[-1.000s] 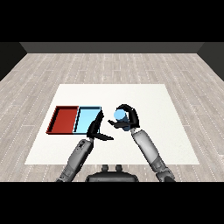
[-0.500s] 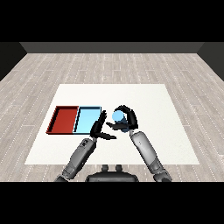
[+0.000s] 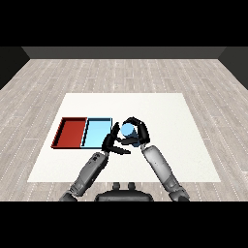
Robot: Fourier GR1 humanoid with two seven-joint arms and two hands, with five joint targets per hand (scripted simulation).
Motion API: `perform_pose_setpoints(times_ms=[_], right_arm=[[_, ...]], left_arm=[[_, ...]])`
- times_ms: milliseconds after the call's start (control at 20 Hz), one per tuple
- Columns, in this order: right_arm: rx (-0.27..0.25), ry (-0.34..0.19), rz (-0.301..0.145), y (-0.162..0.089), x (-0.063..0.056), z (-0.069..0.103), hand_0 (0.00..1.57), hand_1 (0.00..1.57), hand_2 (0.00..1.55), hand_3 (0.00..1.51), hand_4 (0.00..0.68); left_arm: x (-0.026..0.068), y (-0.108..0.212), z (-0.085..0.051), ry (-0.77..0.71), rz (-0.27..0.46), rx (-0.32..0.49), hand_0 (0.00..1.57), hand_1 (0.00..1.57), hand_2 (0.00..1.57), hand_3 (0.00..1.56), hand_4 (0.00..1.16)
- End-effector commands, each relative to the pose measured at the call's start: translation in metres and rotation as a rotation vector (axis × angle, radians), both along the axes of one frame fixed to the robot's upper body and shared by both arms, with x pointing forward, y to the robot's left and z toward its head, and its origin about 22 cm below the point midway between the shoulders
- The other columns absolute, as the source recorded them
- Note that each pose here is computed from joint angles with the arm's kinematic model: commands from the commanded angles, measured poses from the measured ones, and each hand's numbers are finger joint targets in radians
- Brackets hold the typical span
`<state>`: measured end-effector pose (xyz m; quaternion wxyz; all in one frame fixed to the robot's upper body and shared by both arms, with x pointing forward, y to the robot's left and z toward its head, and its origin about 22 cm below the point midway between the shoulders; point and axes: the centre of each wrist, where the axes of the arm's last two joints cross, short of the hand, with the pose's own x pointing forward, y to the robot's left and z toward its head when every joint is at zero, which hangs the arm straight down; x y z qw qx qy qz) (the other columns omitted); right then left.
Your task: Pick the blue can and put it in the blue box
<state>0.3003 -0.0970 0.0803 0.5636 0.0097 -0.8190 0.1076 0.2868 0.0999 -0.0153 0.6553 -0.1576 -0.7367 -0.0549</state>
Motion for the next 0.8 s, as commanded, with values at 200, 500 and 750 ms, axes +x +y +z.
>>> perform_pose_setpoints(times_ms=[200,500,750], right_arm=[[0.035,-0.003,0.014,0.002,0.009,-0.009,1.45,1.45,1.45,1.39,0.613],[0.122,0.034,0.008,0.017,-0.007,-0.01,1.45,1.45,1.45,1.38,0.592],[0.148,0.05,0.034,0.007,0.006,-0.019,1.45,1.45,1.45,1.39,0.602]], left_arm=[[0.0126,0.012,-0.002,0.006,-0.008,-0.042,0.0,0.0,0.0,0.0,0.0],[-0.0065,-0.025,-0.006,-0.009,-0.026,-0.013,0.0,0.0,0.0,0.0,0.0],[0.0046,-0.018,0.008,-0.042,-0.047,-0.053,0.0,0.0,0.0,0.0,0.0]])
